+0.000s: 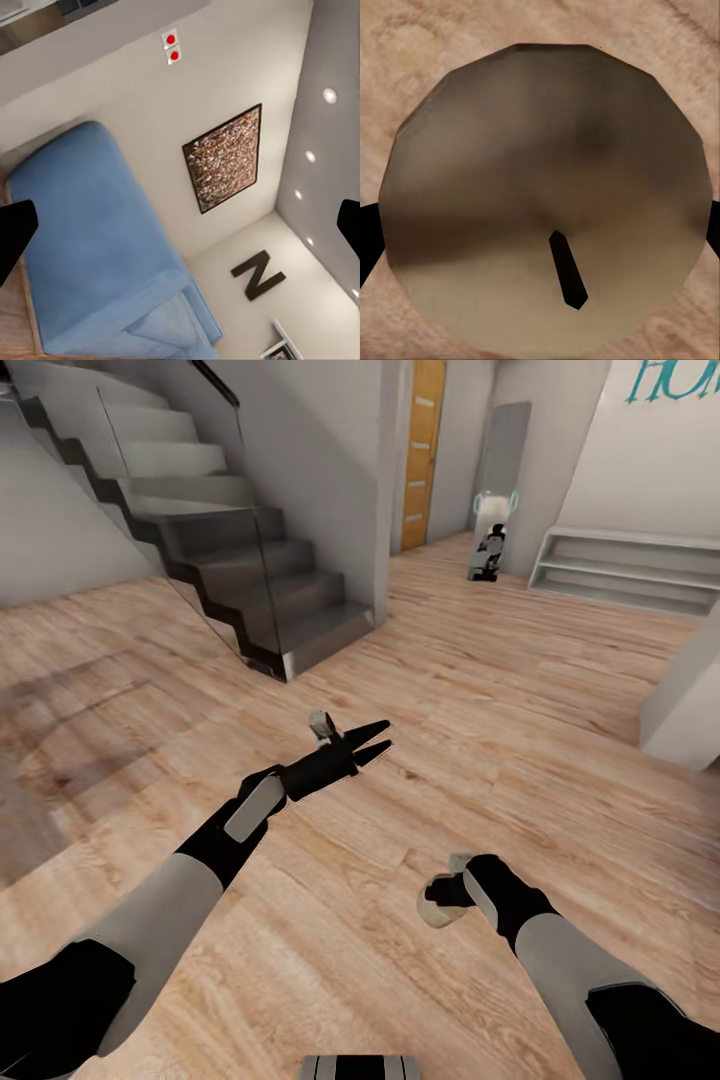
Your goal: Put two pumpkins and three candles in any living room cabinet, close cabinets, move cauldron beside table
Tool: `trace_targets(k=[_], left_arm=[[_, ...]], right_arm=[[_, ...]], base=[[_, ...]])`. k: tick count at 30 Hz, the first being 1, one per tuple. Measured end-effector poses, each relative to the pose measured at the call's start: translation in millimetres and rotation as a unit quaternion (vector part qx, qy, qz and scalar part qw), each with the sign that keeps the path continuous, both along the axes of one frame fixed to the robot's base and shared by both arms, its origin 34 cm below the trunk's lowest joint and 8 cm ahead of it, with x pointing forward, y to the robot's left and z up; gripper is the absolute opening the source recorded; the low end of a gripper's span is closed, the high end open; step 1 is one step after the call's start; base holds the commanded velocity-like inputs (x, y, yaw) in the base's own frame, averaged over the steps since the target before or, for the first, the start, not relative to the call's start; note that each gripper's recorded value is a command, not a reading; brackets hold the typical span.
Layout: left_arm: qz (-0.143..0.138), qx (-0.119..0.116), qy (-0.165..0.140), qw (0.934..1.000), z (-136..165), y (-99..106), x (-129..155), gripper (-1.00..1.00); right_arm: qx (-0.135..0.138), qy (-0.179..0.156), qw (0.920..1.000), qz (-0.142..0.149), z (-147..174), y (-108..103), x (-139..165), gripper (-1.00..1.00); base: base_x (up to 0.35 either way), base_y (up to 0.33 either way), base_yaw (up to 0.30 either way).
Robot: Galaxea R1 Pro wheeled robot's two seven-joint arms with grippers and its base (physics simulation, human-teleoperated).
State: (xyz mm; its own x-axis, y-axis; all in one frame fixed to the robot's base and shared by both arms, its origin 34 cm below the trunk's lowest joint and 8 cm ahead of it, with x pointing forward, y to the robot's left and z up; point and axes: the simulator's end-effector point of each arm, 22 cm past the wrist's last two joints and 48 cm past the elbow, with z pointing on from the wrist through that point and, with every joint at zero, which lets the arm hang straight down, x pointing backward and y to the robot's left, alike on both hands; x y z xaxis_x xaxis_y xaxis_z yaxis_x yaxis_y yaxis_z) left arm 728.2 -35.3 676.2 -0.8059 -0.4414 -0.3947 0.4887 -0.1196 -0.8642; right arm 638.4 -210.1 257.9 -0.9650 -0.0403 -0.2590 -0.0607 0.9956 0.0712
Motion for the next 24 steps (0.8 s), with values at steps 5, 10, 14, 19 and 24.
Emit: trace_targets(k=[5,10,14,19,24], left_arm=[[0.009,0.025,0.005,0.9996,4.2,-11.3,0.4,1.00],[-0.008,0.042,-0.006,0.9991,10.0,-26.7,-13.7,1.00],[-0.008,0.045,-0.013,0.9989,19.0,-25.9,-16.6,1.00],[-0.007,0.046,-0.020,0.9987,31.0,-25.0,-17.5,1.00],[-0.006,0.047,-0.019,0.9987,41.5,-23.7,-13.7,1.00]], right_arm=[[-0.001,-0.011,0.9999,-0.001,11.7,-1.1,4.9,-1.00],[0.000,-0.020,0.9998,-0.001,23.1,-0.6,8.7,-1.00],[0.000,-0.028,0.9996,-0.001,32.7,-0.9,12.3,-1.00],[0.000,-0.035,0.9994,-0.001,44.5,-0.6,16.1,-1.00],[0.000,-0.035,0.9994,-0.001,55.8,-0.2,19.2,-1.00]], base=[[0.000,0.000,0.287],[0.000,0.000,0.287],[0.000,0.000,0.287],[0.000,0.000,0.287],[0.000,0.000,0.287]])
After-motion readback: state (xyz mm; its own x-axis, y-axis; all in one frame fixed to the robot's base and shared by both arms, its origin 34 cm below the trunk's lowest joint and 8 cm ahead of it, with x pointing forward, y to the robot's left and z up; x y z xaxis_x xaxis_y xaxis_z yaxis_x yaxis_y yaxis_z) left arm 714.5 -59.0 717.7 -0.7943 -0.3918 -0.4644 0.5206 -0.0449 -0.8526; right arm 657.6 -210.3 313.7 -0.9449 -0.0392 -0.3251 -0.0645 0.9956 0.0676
